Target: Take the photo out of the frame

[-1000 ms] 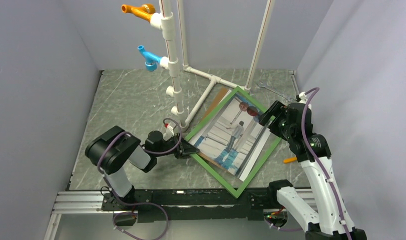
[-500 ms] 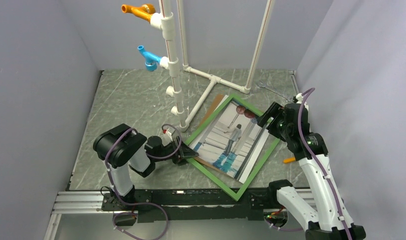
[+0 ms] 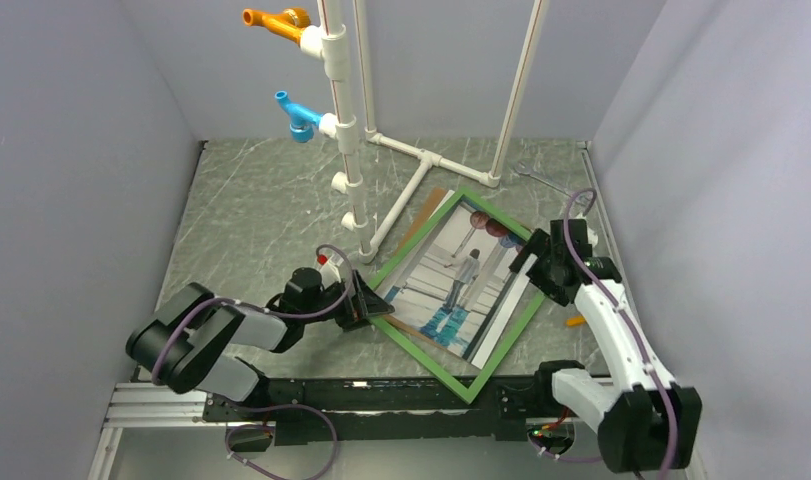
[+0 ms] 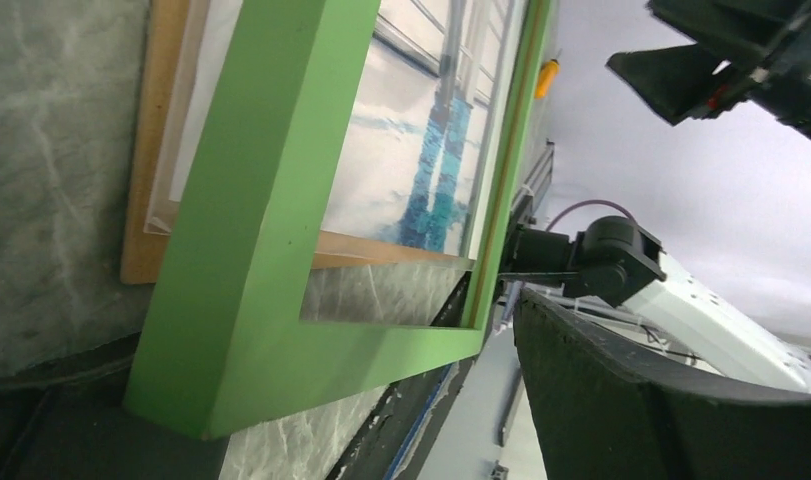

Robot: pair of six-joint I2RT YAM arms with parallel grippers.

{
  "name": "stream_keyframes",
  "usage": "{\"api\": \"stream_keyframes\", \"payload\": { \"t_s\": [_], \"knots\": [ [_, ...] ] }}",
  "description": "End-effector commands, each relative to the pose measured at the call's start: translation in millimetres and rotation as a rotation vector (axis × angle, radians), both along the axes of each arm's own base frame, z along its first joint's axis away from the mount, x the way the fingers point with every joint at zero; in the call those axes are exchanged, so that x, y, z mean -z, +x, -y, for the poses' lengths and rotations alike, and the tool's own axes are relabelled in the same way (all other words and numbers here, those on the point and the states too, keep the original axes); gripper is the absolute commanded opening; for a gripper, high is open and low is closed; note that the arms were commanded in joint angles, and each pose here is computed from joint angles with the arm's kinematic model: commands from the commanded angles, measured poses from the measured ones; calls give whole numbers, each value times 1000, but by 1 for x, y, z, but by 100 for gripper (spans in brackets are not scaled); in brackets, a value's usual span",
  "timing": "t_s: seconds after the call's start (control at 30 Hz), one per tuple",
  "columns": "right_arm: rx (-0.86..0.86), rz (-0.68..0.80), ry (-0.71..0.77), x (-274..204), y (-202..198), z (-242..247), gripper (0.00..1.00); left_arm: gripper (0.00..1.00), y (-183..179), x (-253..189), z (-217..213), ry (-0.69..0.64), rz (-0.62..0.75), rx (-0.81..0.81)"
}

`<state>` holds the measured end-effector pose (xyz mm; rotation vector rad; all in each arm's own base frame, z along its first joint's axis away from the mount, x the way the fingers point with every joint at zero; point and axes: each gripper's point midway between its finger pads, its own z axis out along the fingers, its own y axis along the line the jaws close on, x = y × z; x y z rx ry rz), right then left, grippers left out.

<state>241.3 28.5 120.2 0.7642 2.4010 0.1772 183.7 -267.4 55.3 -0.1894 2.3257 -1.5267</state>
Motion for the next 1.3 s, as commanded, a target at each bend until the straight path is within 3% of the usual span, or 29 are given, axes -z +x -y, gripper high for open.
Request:
{"api": "stream_keyframes", "payload": {
  "t_s": [0.0, 0.23, 0.6, 0.8, 1.0, 1.27],
  "knots": [
    [118, -59, 132, 35, 4, 16, 96, 99, 4, 18, -13, 156, 16, -23],
    [245, -211, 138, 79, -12, 33, 86, 99, 7, 5, -12, 173, 59, -24],
    [293, -219, 121, 113, -18, 38, 74, 74, 3, -25, -1, 138, 143, 19],
    [301, -212, 135, 120, -20, 36, 48, 68, 3, -47, 0, 154, 220, 24],
    [304, -129, 161, 115, -15, 32, 1, 61, -2, -70, 5, 125, 296, 62],
    [281, 81, 147, 74, -1, 36, 0, 62, -5, -95, 2, 162, 414, 85]
  ]
}}
